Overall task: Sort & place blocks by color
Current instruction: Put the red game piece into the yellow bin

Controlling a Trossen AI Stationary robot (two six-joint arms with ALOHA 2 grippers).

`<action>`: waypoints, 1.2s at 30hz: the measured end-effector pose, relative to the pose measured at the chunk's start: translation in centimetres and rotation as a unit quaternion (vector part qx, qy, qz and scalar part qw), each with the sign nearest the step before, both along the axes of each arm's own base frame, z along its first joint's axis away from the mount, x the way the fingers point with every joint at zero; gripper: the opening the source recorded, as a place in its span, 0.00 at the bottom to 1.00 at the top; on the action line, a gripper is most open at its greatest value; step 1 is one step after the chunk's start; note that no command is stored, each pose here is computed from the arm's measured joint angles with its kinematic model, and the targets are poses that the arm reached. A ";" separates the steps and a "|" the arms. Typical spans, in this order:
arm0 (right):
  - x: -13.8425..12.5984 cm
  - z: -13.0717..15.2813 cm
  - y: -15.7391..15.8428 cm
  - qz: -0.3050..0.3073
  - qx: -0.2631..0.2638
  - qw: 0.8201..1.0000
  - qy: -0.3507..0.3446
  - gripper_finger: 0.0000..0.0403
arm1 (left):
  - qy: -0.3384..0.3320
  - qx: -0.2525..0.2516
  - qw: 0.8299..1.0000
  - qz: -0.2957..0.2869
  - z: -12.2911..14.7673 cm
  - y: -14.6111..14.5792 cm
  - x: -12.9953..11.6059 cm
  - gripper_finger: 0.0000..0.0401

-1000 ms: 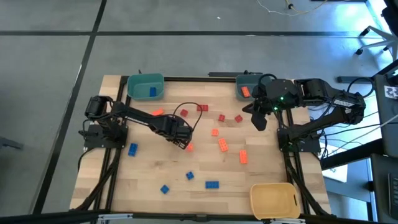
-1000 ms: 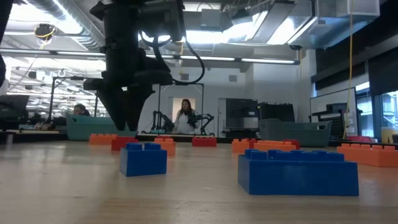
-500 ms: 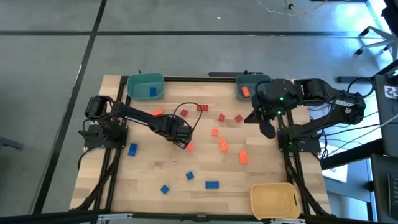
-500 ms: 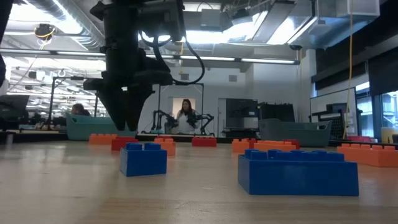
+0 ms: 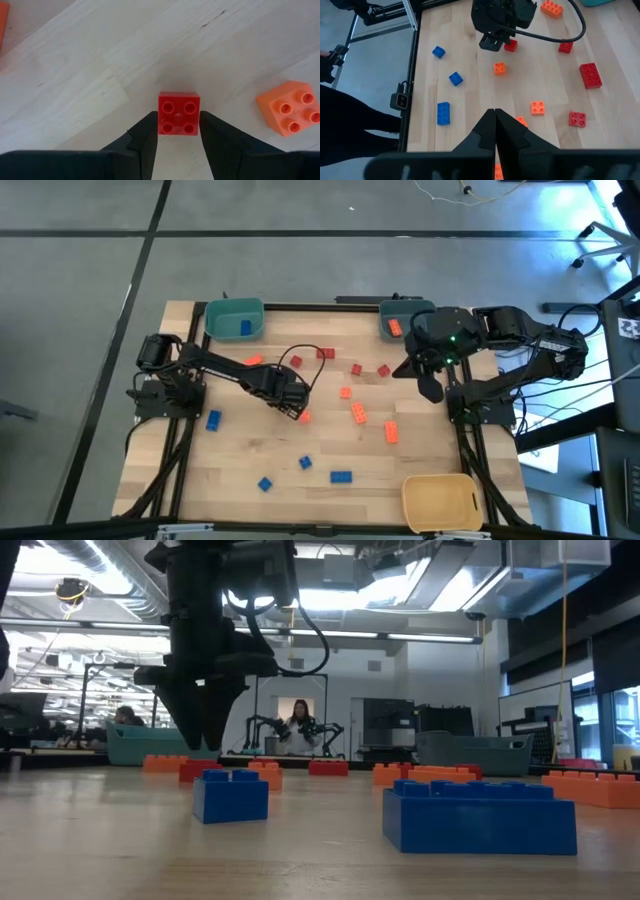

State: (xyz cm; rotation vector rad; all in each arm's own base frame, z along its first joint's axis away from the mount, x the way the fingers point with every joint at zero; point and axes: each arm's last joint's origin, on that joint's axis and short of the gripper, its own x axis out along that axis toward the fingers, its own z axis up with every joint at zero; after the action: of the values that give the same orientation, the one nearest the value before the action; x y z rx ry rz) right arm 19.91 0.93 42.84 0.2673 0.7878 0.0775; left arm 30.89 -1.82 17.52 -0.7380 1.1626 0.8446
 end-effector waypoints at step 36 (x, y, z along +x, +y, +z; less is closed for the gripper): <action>0.0 0.0 0.0 0.000 0.000 1.000 -0.001 0.01 | -0.008 -0.006 0.999 0.037 0.0 0.1 0.0 0.56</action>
State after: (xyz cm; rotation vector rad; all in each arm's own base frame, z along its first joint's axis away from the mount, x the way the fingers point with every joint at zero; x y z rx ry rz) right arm 19.91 0.93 42.86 0.2665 0.7867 0.0775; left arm 30.94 -1.68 17.54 -0.8011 1.1318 0.8925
